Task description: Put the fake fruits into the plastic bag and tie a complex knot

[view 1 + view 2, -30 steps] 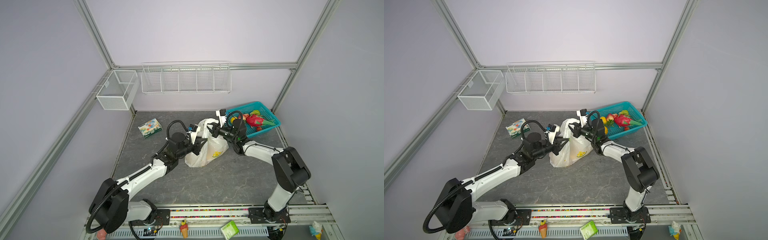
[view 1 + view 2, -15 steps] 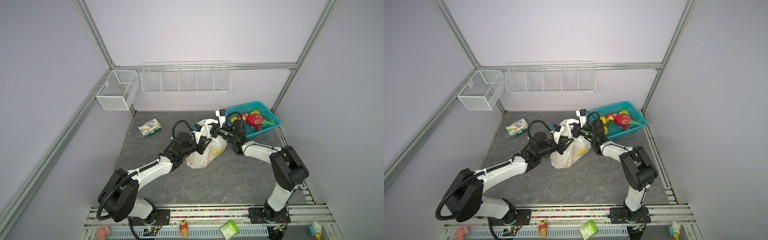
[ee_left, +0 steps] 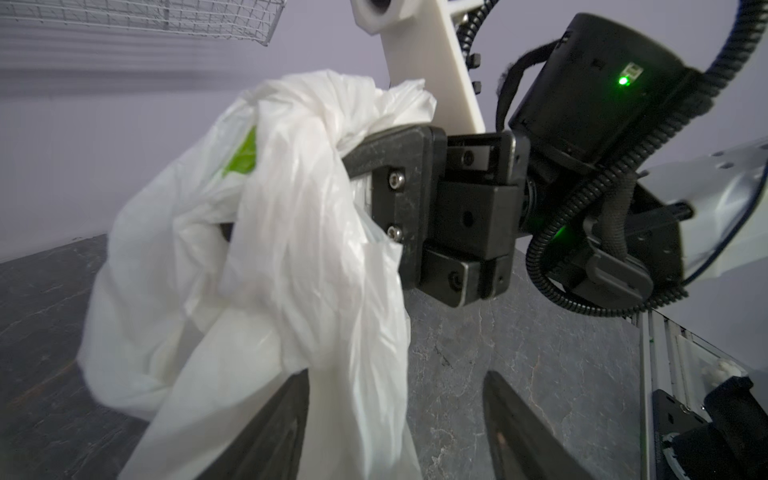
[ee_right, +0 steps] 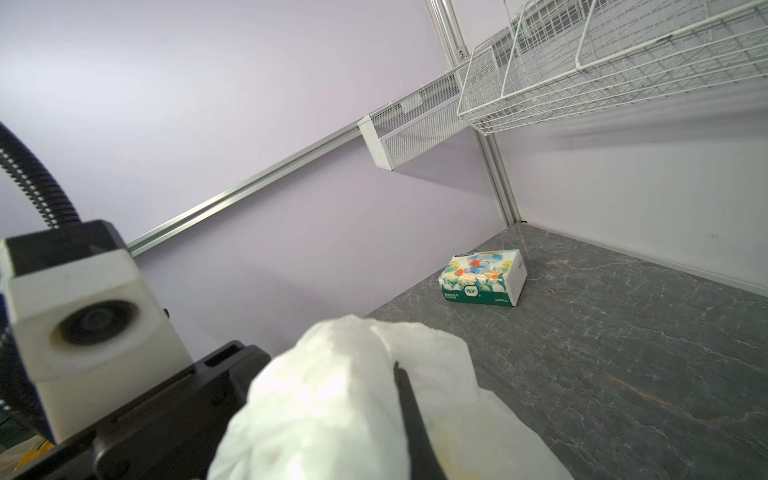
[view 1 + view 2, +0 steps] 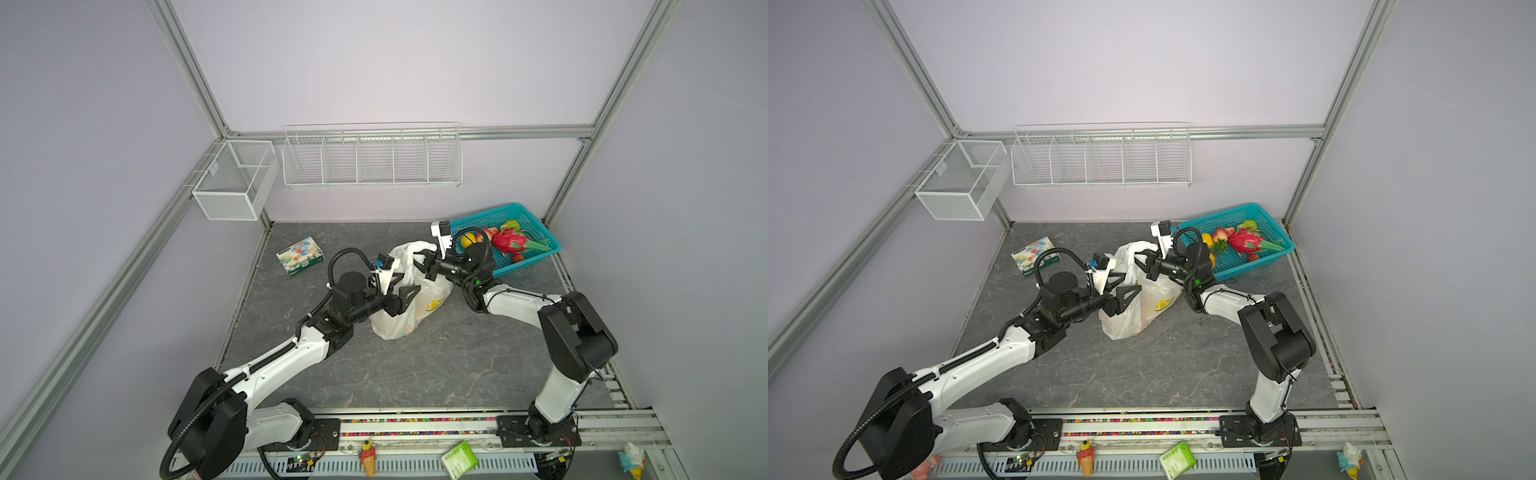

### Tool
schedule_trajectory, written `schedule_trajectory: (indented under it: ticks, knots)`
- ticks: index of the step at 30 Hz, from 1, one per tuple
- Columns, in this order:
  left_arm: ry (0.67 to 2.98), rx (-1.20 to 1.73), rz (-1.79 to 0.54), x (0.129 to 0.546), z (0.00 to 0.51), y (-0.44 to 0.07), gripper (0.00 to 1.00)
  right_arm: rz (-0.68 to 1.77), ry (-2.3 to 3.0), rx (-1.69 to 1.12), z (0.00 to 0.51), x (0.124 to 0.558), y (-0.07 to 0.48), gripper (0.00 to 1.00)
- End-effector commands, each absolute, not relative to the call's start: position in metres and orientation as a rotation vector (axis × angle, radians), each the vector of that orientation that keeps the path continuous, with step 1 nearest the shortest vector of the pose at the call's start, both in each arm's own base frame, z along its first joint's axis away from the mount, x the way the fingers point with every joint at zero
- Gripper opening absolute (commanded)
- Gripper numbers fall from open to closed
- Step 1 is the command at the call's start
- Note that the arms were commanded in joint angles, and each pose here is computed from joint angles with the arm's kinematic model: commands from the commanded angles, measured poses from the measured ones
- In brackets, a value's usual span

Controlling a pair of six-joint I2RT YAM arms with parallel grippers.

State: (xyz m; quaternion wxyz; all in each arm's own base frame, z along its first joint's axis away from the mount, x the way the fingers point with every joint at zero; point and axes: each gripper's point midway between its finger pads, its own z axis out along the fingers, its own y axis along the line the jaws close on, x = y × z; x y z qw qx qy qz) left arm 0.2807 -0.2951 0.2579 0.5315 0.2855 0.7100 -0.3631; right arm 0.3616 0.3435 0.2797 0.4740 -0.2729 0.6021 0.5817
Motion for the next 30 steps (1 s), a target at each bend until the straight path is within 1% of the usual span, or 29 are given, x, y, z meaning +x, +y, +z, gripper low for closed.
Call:
schedule_trajectory:
  ticks: [1, 4, 6, 9, 12, 17, 20, 25, 28, 30]
  knots:
    - [1.711, 0.632, -0.806, 0.282, 0.260, -0.275, 0.67, 1.415, 1.413, -0.718, 0.293, 0.353, 0.341, 0.07]
    - [1.705, 0.581, -0.775, 0.284, 0.267, -0.263, 0.66, 1.418, 1.416, -0.727, 0.294, 0.352, 0.342, 0.07]
    - [1.700, 0.525, -0.749, 0.289, 0.272, -0.255, 0.62, 1.416, 1.417, -0.733, 0.294, 0.351, 0.342, 0.07]
    - [1.679, 0.488, -0.752, 0.296, 0.281, -0.255, 0.47, 1.414, 1.421, -0.743, 0.295, 0.350, 0.344, 0.07]
    - [1.690, 0.535, -0.783, 0.301, 0.280, -0.269, 0.28, 1.409, 1.429, -0.730, 0.297, 0.350, 0.345, 0.07]
    - [1.665, 0.566, -0.901, 0.302, 0.278, -0.291, 0.10, 1.407, 1.451, -0.696, 0.301, 0.354, 0.347, 0.07]
    - [1.664, 0.580, -0.950, 0.305, 0.270, -0.306, 0.06, 1.424, 1.454, -0.678, 0.305, 0.355, 0.347, 0.07]
    - [1.652, 0.572, -1.002, 0.312, 0.261, -0.325, 0.06, 1.461, 1.450, -0.673, 0.309, 0.349, 0.347, 0.07]
    - [1.634, 0.553, -1.007, 0.315, 0.259, -0.326, 0.08, 1.482, 1.442, -0.687, 0.308, 0.343, 0.346, 0.07]
    - [1.624, 0.556, -1.002, 0.315, 0.257, -0.325, 0.11, 1.490, 1.430, -0.702, 0.308, 0.340, 0.345, 0.07]
